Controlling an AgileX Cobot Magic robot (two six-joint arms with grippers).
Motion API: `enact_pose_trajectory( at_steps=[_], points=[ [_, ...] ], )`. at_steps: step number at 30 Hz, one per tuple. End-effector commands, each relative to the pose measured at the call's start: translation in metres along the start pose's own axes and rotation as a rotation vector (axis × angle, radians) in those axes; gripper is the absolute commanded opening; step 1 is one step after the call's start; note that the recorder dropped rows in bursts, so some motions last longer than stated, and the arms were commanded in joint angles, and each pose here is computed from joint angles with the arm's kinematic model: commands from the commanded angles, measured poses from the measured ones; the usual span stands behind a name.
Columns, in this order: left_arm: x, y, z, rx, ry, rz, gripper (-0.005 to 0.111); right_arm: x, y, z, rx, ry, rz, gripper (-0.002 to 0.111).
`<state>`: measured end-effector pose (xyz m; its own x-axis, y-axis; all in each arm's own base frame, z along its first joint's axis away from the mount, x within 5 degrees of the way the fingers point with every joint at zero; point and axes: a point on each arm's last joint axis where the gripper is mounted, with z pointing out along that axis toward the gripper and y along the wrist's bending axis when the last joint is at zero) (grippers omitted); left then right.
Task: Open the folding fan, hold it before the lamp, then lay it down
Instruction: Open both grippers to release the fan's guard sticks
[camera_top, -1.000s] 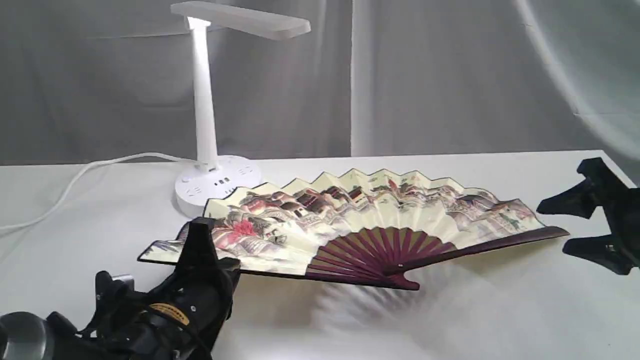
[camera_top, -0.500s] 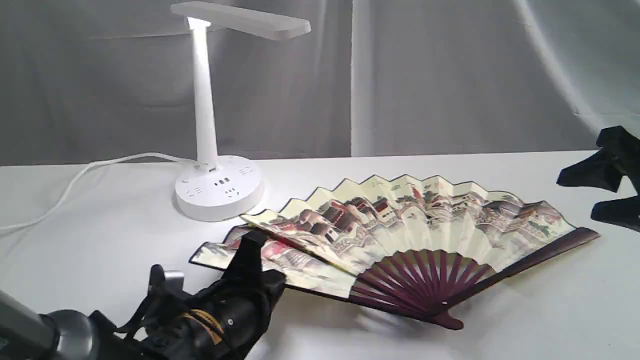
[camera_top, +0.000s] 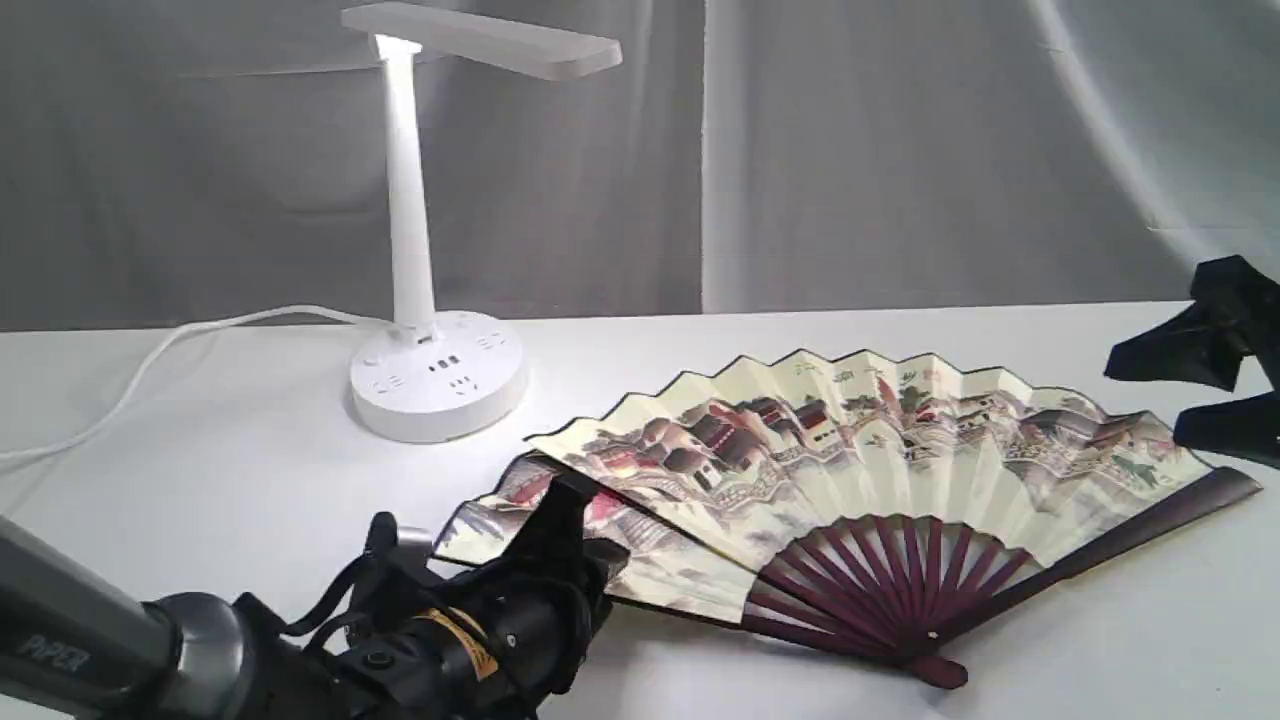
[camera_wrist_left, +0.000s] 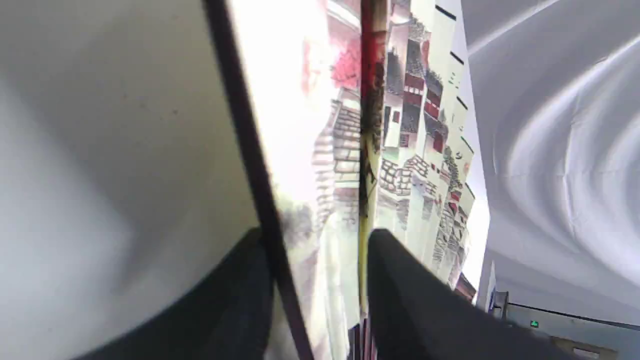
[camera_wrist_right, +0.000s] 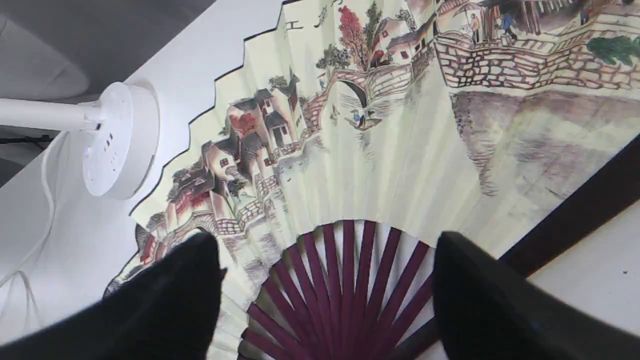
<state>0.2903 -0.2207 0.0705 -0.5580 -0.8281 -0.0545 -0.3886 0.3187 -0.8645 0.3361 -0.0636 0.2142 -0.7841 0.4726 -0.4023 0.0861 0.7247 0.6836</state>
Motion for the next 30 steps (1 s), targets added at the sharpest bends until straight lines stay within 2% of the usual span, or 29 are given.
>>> enact_pose_trajectory(
  at_steps=[1,4,9,15,22,26,30],
  points=[
    [0.001,0.004,0.0,-0.032,0.013,0.012,0.051,-0.001,0.002,-0.005,-0.002,-0.004,-0.018,0.06],
    [0.003,-0.001,-0.002,-0.007,0.037,0.058,0.059,-0.001,0.002,-0.005,-0.004,-0.003,-0.02,0.06],
    [-0.008,-0.012,-0.006,0.006,0.026,0.164,0.06,0.0,0.002,-0.005,-0.003,0.003,-0.024,0.06],
    [-0.035,-0.024,-0.025,-0.132,0.04,0.293,0.06,0.001,0.004,-0.003,-0.005,0.016,-0.036,0.06],
    [-0.056,-0.048,-0.048,-0.114,0.074,0.552,0.06,0.011,0.016,0.009,-0.009,0.084,-0.111,0.059],
    [-0.069,-0.058,-0.063,-0.156,0.065,0.672,0.058,0.019,0.026,0.018,-0.006,0.139,-0.171,0.059],
    [-0.085,-0.061,-0.083,-0.285,0.025,0.757,0.057,0.027,0.034,0.025,0.004,0.188,-0.214,0.059]
  ],
)
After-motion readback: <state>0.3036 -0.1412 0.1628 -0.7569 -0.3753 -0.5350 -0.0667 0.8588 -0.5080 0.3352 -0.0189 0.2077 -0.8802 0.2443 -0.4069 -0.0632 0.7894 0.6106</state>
